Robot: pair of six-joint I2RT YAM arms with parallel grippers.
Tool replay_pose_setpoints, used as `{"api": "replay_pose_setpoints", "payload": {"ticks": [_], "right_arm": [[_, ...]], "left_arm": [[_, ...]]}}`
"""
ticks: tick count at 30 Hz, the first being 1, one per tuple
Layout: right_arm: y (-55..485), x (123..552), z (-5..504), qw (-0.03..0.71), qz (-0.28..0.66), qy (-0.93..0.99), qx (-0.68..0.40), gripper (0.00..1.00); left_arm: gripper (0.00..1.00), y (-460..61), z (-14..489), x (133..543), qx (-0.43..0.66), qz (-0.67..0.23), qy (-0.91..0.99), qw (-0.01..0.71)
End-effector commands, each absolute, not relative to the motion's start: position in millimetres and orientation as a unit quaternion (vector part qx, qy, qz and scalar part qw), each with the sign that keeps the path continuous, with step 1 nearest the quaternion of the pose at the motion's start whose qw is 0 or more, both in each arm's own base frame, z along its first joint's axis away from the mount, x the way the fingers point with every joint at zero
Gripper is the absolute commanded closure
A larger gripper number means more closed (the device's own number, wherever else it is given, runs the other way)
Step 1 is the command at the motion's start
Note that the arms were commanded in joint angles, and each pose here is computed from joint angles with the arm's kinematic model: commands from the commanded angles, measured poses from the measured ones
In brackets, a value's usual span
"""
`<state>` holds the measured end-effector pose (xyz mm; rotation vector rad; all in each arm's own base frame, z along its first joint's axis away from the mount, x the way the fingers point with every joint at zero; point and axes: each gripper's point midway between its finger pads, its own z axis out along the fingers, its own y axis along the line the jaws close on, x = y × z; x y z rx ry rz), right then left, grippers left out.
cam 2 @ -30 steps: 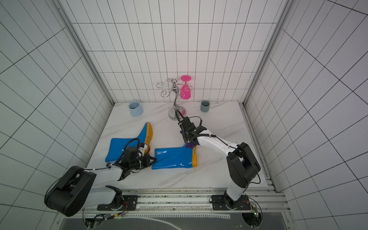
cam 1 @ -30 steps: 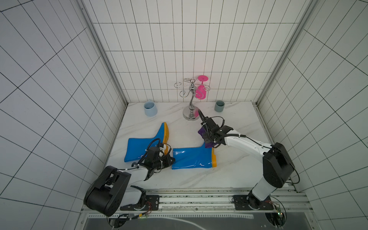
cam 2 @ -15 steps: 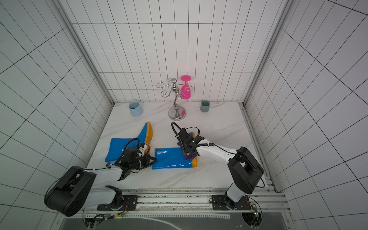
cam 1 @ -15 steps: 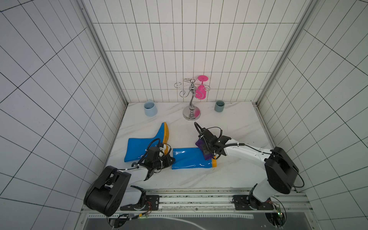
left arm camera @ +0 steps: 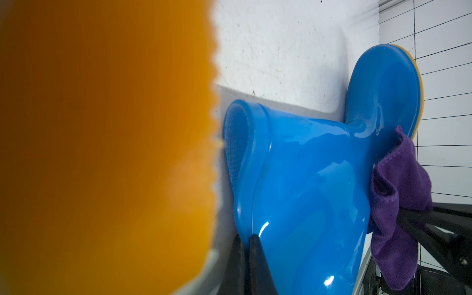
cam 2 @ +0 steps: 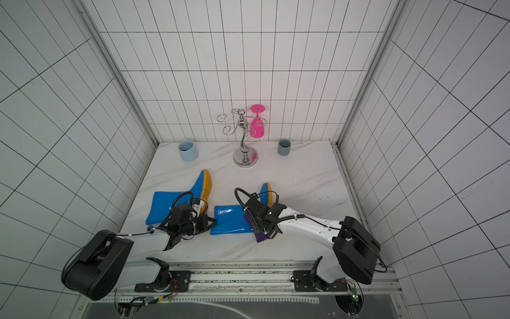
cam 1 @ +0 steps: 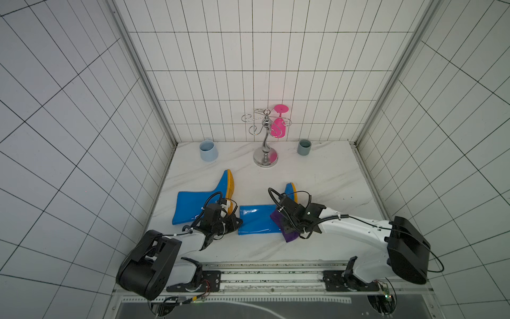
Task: Wipe the rubber boots with a cloth
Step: Wipe the dirt off the rubber boot, then place the cleaning item at the center of the board.
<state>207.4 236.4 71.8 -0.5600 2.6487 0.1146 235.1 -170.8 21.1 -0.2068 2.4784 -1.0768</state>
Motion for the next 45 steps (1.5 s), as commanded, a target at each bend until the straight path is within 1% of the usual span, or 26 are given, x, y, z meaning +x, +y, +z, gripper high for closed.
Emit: {"api": "replay_pose_setpoints", "payload": {"ticks": [1,4,7,10,13,18,23,31,32,34,36,37,39,43,45], "right_arm": [[204.9,178.1,47.8,0.156,0.005,0.97,-0.187,1.0],[197.7,197.5,75.4,0.206,0.003,0.967,-0.153,1.0],[167.9,230.6,108.1,0.256,0.005,0.963,-0.084,1.0],[128.7,259.6,126.3,0.283,0.0,0.959,-0.015,1.0],[99.5,279.3,132.1,0.295,-0.004,0.955,0.034,1.0],[46.6,300.5,113.5,0.279,0.003,0.955,0.103,1.0],[10.7,306.7,81.2,0.256,0.01,0.954,0.153,1.0],[-3.0,303.7,15.8,0.204,0.016,0.962,0.181,1.0],[-5.7,303.3,12.0,0.2,0.016,0.962,0.186,0.96],[-9.9,305.1,11.0,0.201,0.019,0.96,0.193,0.64],[-12.3,309.7,20.1,0.214,0.017,0.957,0.196,0.47],[-13.8,312.5,28.3,0.225,0.016,0.954,0.197,0.41],[-15.2,317.9,48.4,0.249,0.017,0.948,0.199,0.36],[-19.9,328.0,107.5,0.312,0.012,0.931,0.189,0.34],[-22.6,328.9,133.8,0.338,0.007,0.923,0.183,0.34]], "left_arm": [[1.0,-167.5,3.5,214.1,-0.083,-0.379,0.906,0.17],[1.0,-167.5,3.0,213.5,-0.083,-0.379,0.906,0.168],[1.0,-167.6,3.7,213.9,-0.082,-0.379,0.906,0.17],[1.0,-167.6,4.1,213.7,-0.082,-0.38,0.906,0.171],[1.0,-167.9,5.0,213.5,-0.081,-0.381,0.905,0.172],[1.0,-167.9,5.1,213.6,-0.08,-0.381,0.905,0.172],[1.0,-168.0,4.3,214.3,-0.081,-0.38,0.905,0.171],[1.0,-168.4,3.9,214.0,-0.081,-0.38,0.906,0.168],[1.0,-168.3,4.4,214.6,-0.082,-0.38,0.906,0.169],[1.0,-168.6,5.3,214.8,-0.081,-0.381,0.905,0.169],[1.0,-169.9,7.5,216.0,-0.078,-0.383,0.904,0.17],[1.0,-170.8,8.6,216.4,-0.076,-0.385,0.904,0.169],[1.0,-172.6,14.2,218.0,-0.072,-0.389,0.902,0.171],[1.0,-174.6,37.7,224.3,-0.067,-0.395,0.897,0.187],[1.0,-175.0,60.5,232.3,-0.064,-0.398,0.891,0.208]]}}
